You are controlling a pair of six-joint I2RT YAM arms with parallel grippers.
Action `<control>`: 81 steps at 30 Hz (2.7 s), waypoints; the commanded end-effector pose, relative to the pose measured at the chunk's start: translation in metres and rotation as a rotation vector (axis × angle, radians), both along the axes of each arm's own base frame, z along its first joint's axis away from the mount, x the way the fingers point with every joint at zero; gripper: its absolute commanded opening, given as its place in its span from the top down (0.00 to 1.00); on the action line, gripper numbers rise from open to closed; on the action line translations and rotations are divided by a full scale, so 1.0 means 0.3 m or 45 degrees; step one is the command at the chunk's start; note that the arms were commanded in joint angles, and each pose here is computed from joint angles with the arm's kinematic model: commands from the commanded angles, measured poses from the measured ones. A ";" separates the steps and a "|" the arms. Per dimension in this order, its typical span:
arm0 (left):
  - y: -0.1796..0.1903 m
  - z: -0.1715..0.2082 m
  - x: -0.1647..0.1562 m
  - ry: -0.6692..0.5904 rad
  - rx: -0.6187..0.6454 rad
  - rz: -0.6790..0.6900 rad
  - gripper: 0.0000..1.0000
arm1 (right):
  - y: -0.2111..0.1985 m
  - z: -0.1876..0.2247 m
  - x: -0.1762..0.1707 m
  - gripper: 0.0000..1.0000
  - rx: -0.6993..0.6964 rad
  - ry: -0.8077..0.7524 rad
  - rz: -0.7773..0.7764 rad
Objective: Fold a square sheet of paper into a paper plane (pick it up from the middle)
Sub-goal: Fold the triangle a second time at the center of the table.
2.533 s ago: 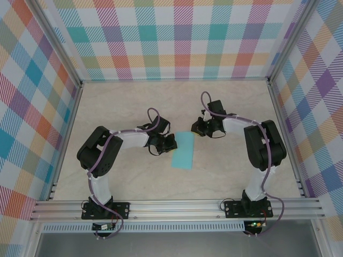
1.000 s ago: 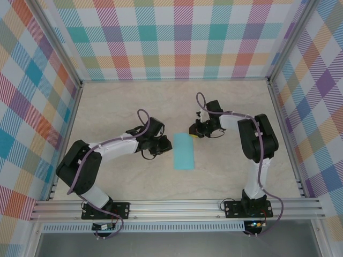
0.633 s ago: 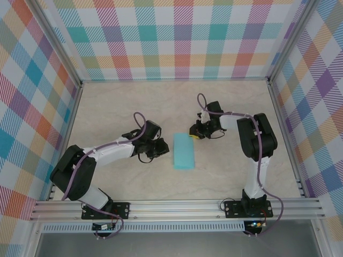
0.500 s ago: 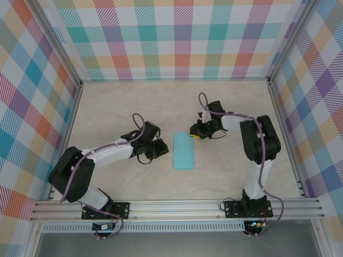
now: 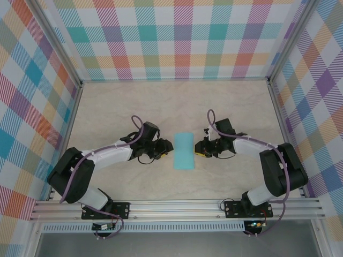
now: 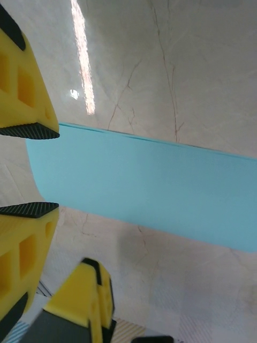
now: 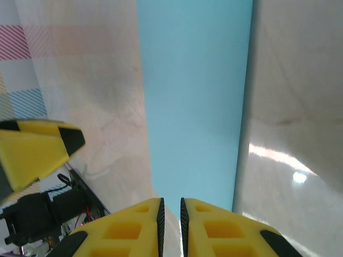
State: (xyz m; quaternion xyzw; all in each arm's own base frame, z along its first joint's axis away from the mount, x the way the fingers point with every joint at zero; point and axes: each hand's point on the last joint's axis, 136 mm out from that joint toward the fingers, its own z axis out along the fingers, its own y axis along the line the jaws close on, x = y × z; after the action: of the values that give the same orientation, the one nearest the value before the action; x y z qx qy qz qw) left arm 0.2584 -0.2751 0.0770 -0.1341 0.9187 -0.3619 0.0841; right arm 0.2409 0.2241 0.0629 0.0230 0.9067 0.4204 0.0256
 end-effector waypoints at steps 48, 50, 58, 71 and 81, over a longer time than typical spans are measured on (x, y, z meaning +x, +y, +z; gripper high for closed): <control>-0.071 -0.091 -0.029 0.122 -0.029 -0.083 0.53 | -0.044 -0.232 -0.100 0.83 -0.235 0.160 -0.059; -0.077 -0.093 -0.028 0.125 -0.028 -0.088 0.53 | -0.049 -0.234 -0.102 0.82 -0.246 0.159 -0.060; -0.100 -0.109 -0.044 0.141 -0.023 -0.116 0.53 | -0.057 -0.245 -0.109 0.82 -0.261 0.168 -0.061; -0.121 -0.127 -0.055 0.155 -0.049 -0.154 0.63 | -0.058 -0.264 -0.112 0.82 -0.268 0.182 -0.062; -0.125 -0.127 -0.056 0.153 -0.058 -0.161 0.64 | -0.060 -0.271 -0.114 0.82 -0.272 0.187 -0.063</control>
State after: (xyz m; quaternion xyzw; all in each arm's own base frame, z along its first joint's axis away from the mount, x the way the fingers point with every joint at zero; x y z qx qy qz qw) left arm 0.2428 -0.3023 0.0346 -0.1199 0.9229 -0.3659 0.0020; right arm 0.2279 0.2269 0.0137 0.0393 0.9252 0.3772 0.0101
